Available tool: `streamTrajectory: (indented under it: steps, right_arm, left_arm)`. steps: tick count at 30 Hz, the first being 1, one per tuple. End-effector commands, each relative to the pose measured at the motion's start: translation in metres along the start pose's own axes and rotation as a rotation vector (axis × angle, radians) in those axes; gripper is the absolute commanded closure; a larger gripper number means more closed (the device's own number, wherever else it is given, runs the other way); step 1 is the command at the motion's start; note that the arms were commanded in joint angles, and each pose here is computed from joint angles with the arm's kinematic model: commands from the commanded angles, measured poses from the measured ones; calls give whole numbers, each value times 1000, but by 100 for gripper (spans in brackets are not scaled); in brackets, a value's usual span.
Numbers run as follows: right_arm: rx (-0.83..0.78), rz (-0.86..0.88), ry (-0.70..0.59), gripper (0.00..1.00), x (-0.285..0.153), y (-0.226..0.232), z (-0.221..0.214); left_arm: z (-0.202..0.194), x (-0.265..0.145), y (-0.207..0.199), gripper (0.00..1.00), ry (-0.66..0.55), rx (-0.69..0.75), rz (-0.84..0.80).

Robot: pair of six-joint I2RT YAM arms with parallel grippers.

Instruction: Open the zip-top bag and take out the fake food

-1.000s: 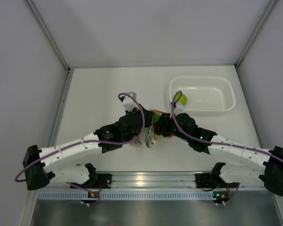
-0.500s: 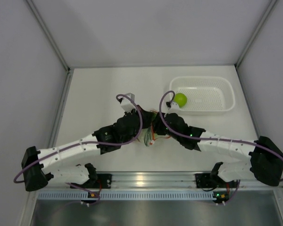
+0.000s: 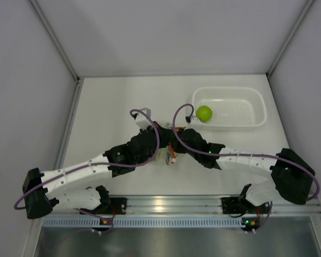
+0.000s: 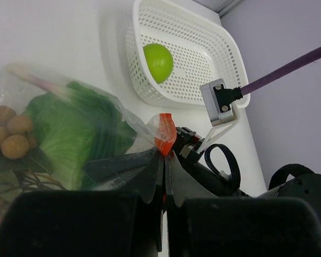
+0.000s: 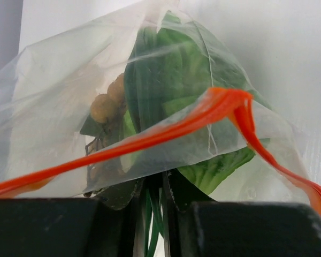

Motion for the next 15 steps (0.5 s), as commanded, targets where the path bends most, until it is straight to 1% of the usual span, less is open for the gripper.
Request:
streamTrajectory:
  steps: [1, 2, 3, 4, 10, 15]
  right_arm:
    - [-1, 36, -44, 92, 1, 16, 9]
    - [-4, 39, -47, 94, 0, 16, 10]
    - [-5, 42, -45, 99, 0, 16, 10]
    - [-7, 48, -45, 100, -2, 17, 10]
    - [-10, 113, -41, 100, -13, 24, 14]
    - [-14, 155, -45, 100, -24, 27, 18]
  left_arm:
    - [25, -10, -18, 100, -91, -97, -89]
    - [25, -10, -16, 100, -92, -93, -83]
    - [26, -10, -15, 100, -101, -92, -78]
    - [25, -10, -13, 100, -102, -86, -70]
    - [20, -5, 0, 100, -130, -61, -10]
    - [15, -2, 6, 100, -131, -43, 18]
Point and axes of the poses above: each gripper's point midway between its finger pads, its own x axis out along the fingers, its own y axis along the line the jaws close on, z = x × y, the point moved 7 cm from there along -x, back along the fingers, and after that the axes turned 1 degree about x, right-handed, at the moved point
